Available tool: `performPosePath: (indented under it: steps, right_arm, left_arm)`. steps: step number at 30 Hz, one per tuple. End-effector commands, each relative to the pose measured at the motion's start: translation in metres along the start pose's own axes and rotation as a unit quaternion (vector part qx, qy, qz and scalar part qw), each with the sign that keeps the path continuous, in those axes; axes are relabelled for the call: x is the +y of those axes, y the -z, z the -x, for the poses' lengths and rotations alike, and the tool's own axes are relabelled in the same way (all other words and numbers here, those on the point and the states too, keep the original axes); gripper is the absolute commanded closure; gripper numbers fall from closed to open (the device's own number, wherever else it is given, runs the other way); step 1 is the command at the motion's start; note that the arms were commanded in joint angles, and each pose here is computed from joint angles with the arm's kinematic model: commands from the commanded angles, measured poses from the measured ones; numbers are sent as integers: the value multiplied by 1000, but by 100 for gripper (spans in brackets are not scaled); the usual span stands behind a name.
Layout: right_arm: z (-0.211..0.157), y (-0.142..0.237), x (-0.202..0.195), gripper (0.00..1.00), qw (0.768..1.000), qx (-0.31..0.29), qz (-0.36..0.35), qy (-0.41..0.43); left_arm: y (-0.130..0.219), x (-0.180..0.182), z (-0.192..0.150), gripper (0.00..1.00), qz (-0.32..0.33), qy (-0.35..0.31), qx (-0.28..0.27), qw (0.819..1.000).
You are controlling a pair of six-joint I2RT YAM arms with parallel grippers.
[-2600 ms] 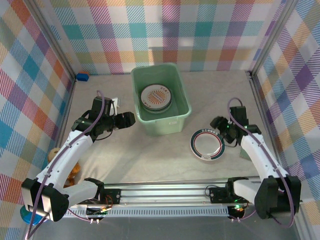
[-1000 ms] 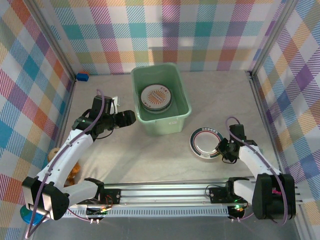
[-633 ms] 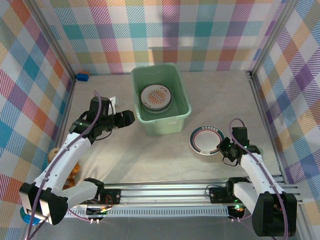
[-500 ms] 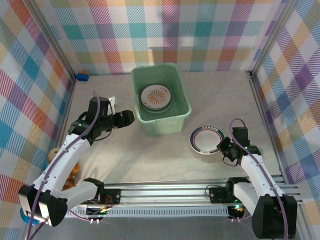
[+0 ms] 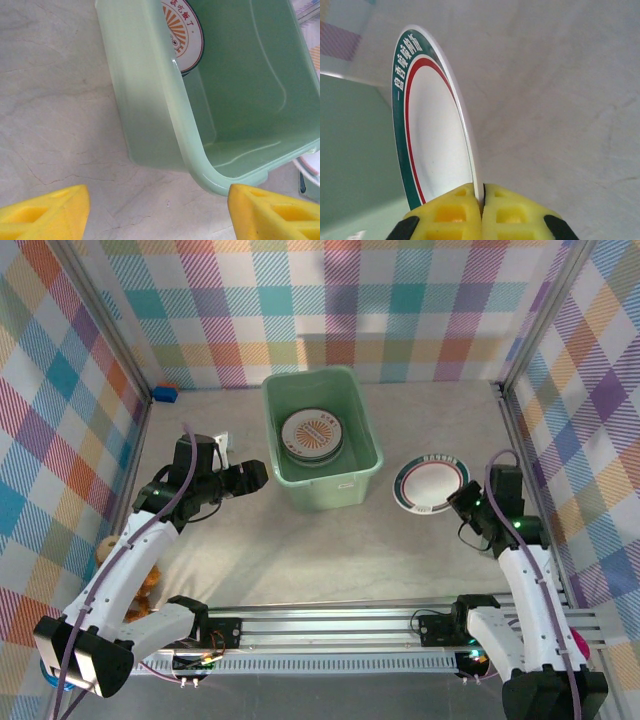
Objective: Place the plates into the plastic bin on the countertop
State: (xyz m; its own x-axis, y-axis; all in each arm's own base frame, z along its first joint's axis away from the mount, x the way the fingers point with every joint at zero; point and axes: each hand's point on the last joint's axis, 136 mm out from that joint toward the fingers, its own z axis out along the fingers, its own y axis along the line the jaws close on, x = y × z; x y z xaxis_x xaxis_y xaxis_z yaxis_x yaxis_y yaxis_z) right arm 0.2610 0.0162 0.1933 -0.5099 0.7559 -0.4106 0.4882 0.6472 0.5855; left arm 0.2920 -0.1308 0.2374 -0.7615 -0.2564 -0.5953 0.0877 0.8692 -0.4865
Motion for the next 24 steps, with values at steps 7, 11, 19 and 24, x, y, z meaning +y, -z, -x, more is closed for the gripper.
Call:
performPosePath:
  steps: [7,11,19,24]
  right_arm:
    - [67,35,148,100,987,-41,156,17]
    - [57,29,212,100,980,-34,188,58]
    - [2,-26,283,100,976,14,188,111]
    - [-27,-63,296,100,982,19,133,135]
  left_arm:
    - [5,-4,14,27,-21,8,-21,1000]
    - [0,-5,21,27,-32,25,-27,999]
    - [-8,3,30,27,-22,35,-29,999]
    - [-9,12,31,27,-2,38,-30,999]
